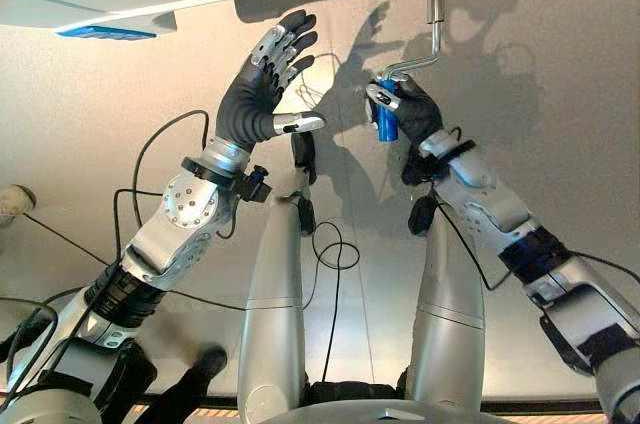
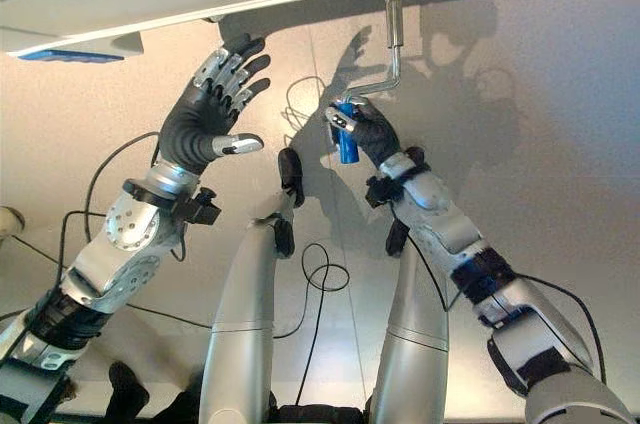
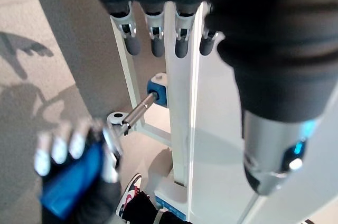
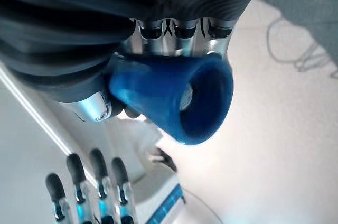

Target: Raise the hospital bed

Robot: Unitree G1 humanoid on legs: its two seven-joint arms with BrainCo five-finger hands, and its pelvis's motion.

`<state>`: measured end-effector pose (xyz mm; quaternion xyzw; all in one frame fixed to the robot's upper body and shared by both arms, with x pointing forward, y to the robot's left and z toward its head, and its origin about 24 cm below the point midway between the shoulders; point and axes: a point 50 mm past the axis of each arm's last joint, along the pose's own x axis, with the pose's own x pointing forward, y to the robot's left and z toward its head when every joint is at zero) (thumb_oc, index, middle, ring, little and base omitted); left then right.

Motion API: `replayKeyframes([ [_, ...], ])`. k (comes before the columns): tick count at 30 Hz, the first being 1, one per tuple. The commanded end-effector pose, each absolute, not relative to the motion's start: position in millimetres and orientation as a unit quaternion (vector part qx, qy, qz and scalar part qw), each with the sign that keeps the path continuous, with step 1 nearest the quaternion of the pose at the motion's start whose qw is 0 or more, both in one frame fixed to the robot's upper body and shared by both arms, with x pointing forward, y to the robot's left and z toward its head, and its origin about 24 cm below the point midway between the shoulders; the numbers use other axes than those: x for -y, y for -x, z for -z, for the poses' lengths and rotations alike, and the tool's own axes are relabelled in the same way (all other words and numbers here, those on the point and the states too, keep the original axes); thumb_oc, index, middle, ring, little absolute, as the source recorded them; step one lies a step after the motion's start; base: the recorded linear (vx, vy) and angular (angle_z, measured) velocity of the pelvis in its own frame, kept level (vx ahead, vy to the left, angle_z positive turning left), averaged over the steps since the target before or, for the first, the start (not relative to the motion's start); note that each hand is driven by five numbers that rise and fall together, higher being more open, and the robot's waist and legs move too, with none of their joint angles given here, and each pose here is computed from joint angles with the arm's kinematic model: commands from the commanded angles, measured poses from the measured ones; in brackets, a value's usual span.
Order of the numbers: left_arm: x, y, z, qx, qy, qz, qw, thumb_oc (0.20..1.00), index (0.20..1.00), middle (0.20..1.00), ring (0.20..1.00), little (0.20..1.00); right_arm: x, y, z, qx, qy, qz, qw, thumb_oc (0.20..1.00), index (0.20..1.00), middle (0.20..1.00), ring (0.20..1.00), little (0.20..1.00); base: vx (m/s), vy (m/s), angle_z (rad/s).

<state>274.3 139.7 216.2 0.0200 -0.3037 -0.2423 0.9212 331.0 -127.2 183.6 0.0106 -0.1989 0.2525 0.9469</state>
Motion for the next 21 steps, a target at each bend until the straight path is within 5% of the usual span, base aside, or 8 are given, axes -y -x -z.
replayKeyframes([
  [1, -138.1, -250.5, -230.8, 0.367, 0.003, 0.261, 0.893, 1.000, 1.000, 1.000, 1.000, 1.000, 137.8, -311.1, -245.5, 0.350, -0.053, -0.234, 0.906, 0.200, 0.200, 0.200, 0.200, 0.200, 0.00, 0.000, 0.00],
  [21, -147.5, -244.7, -227.7, 0.363, 0.019, 0.257, 0.895, 1.000, 1.000, 1.000, 1.000, 1.000, 213.3, -290.0, -269.6, 0.447, -0.072, -0.049, 0.890, 0.200, 0.200, 0.200, 0.200, 0.200, 0.00, -0.003, -0.02],
])
